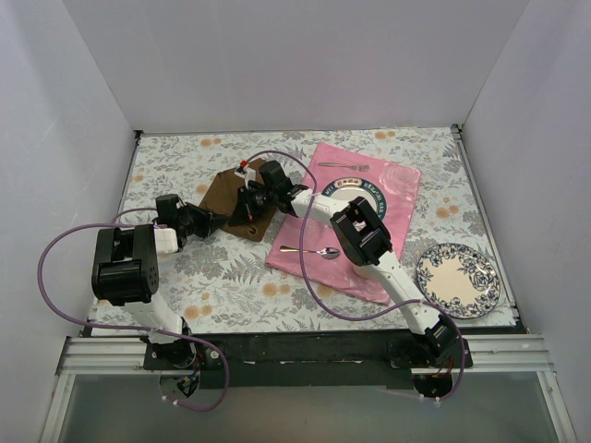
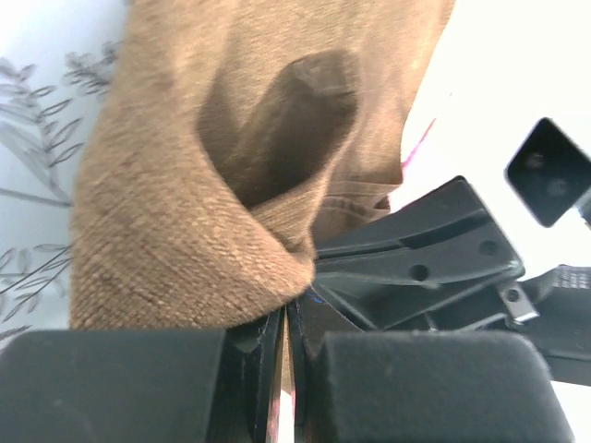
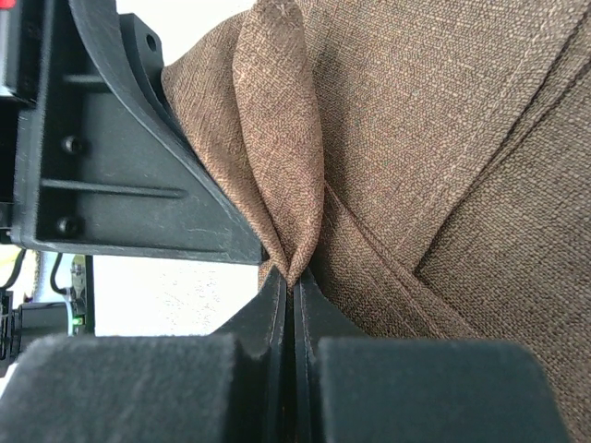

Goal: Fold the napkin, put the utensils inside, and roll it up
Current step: Roll the napkin with the utensil

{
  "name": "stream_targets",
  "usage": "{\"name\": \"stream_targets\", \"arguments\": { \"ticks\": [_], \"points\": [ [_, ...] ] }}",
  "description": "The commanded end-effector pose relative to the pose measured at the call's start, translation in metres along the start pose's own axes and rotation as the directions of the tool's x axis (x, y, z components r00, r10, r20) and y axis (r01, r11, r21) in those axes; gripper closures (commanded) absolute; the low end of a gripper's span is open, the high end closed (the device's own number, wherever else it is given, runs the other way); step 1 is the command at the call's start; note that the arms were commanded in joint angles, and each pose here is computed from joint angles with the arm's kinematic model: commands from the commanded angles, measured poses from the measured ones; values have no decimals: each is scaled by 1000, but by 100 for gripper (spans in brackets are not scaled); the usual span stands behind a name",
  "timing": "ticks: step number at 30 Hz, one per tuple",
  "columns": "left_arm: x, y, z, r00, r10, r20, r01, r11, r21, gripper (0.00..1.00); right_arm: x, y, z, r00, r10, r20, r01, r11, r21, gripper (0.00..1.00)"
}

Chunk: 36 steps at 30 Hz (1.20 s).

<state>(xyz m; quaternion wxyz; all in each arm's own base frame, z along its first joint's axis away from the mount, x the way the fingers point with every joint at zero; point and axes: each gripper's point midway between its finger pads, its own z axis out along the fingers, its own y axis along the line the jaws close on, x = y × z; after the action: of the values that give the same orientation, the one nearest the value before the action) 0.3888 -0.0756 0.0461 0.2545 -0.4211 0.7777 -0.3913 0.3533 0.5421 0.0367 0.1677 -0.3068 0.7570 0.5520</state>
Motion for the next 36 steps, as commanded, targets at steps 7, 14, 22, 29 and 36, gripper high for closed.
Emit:
{"name": "stream_targets", "arguments": {
  "ticks": [7,14,22,29,36],
  "points": [
    [-19,-27,5,999,-2,47,-2,995,100,100,14,-9,1,999,27,-39,-27,1000,7,99],
    [-15,7,16,997,-62,54,59,997,53,100,8,0,-1,999,25,-29,-25,1000,-3,99],
    [-21,52,28,994,-77,72,88,982,-170,100,-15,17,-15,999,-28,-21,29,998,47,92],
    [-12,79,32,995,-96,41,104,960,-259,100,-34,30,-39,988,-149,-51,155,976,155,67],
    [-13,81,35,995,-94,33,99,957,-273,100,-39,45,-74,958,-263,-116,284,926,249,35]
  ]
}}
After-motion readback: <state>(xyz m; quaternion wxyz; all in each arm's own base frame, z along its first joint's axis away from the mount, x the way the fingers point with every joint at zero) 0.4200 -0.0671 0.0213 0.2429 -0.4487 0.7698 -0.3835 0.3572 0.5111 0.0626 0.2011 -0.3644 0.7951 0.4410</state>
